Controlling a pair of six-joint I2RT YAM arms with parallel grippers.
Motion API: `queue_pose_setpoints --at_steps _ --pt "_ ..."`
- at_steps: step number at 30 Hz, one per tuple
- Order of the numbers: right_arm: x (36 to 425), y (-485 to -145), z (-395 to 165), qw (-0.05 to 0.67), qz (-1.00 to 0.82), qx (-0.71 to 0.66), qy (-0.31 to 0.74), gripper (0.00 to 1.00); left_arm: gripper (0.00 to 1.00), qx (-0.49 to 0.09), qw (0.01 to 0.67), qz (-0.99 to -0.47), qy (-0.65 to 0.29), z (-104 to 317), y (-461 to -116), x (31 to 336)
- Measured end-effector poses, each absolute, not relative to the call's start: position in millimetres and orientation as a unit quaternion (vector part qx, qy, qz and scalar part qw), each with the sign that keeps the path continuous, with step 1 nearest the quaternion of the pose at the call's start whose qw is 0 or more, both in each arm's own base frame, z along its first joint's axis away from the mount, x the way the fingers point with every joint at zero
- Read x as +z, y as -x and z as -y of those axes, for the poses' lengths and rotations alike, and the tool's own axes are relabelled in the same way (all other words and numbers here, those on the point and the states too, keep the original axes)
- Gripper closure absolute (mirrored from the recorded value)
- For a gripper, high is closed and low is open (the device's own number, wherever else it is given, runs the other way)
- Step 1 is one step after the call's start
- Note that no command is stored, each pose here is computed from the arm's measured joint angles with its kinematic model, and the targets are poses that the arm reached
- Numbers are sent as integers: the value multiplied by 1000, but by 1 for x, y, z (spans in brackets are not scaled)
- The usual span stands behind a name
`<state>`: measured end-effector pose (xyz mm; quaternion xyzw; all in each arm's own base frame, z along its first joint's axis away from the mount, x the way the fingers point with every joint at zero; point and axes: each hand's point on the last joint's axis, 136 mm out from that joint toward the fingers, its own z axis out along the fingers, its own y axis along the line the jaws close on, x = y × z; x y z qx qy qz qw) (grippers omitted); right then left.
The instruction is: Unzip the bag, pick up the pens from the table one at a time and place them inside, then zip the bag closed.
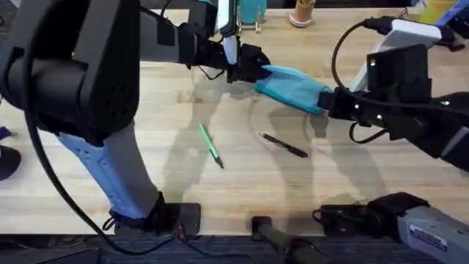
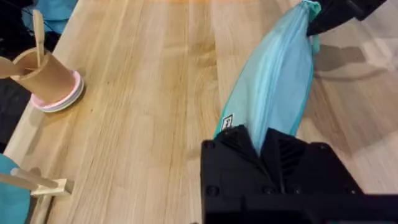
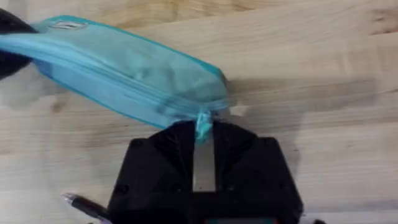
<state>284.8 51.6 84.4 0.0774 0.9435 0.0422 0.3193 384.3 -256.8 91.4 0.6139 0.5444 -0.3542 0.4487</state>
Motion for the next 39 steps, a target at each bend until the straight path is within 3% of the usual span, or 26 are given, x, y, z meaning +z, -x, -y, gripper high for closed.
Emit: queue_pose_setpoints --at_steps 8,23,39 --pt "82 -279 -49 310 -947 35 -78 954 958 -355 448 -545 -614 257 -384 91" --pt "121 -273 -42 370 -924 42 -85 969 958 -354 449 -545 -614 257 -384 91" --pt "119 -268 -41 363 -927 39 -82 970 958 -354 448 -545 -614 257 -384 91"
